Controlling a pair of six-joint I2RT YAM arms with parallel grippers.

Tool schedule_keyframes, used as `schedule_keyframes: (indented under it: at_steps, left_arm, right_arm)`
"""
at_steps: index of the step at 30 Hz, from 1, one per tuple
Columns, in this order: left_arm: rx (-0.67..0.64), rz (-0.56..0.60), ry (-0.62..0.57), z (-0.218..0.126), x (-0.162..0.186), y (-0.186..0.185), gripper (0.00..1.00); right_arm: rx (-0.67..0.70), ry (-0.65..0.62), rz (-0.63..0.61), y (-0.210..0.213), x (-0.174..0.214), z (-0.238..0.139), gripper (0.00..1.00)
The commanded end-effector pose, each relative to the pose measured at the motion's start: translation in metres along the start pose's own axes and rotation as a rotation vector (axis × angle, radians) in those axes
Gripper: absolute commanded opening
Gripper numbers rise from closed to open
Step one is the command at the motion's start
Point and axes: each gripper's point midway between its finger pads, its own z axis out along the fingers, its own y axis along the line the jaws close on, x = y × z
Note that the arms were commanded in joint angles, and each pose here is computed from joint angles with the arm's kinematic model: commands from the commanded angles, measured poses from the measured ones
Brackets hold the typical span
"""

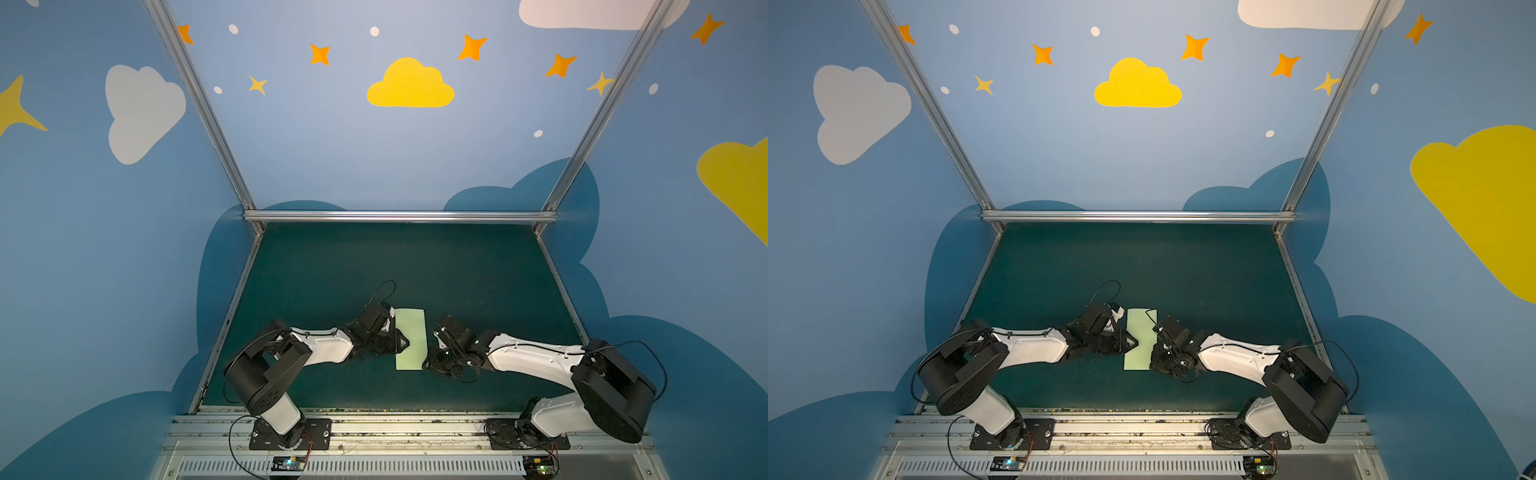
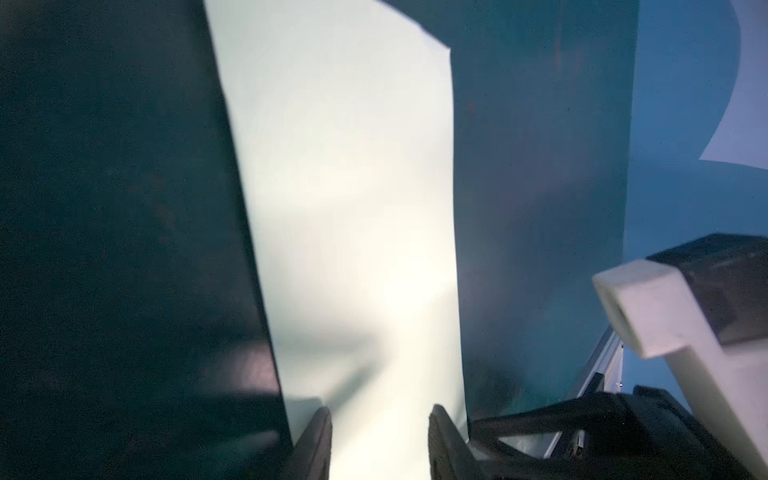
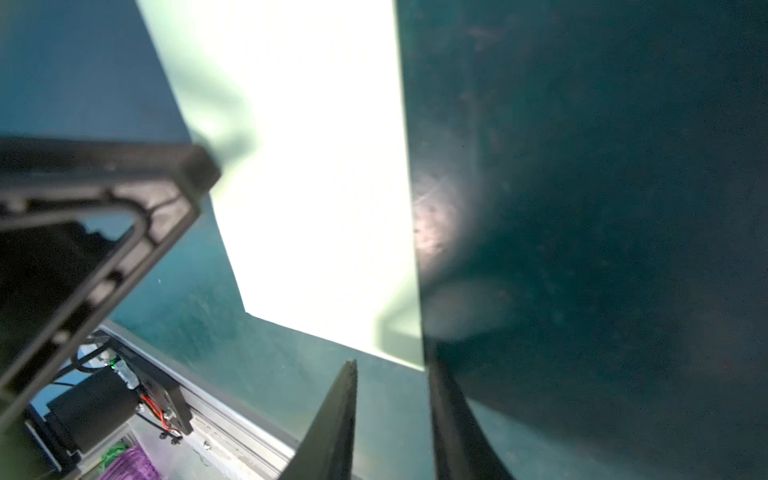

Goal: Fold a paper plane with a square sheet of paper (fold left side to right side)

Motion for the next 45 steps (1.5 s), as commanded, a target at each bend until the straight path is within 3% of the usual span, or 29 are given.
schedule_keyframes:
  at_steps: [1,9,21,25,30,36,45]
  left_arm:
    - [-0.015,-0.016,0.033,-0.014,0.012,-0.003,0.41]
    - [0.025,-0.007,0.048,-0.023,0.031,-0.019,0.41]
    - [-0.036,-0.038,0.081,-0.004,0.056,0.007,0.4]
    - [-0.028,0.017,0.033,-0.016,0.03,-0.02,0.41]
    - [-0.063,0.045,-0.052,-0.033,-0.028,-0.034,0.41]
    - [-0.042,0.055,-0.016,-0.022,-0.075,-0.025,0.41]
    - [-0.049,0.067,0.048,0.003,-0.101,-0.011,0.41]
  right_arm:
    - [-0.048,-0.013,0.018,0.006,-0.003,-0.001,0.27]
    - [-0.094,-0.029,0.06,0.003,-0.004,-0.005,0.28]
    - [-0.176,-0.057,0.146,0.001,-0.007,-0.012,0.29]
    - [-0.193,-0.079,0.165,-0.001,-0.009,-0.015,0.31]
    - [-0.214,-0.104,0.177,0.0,-0.012,-0.02,0.34]
    - [-0.231,-0.092,0.172,0.001,-0.011,-0.018,0.38]
    - [-0.243,-0.074,0.171,0.0,-0.008,-0.013,0.41]
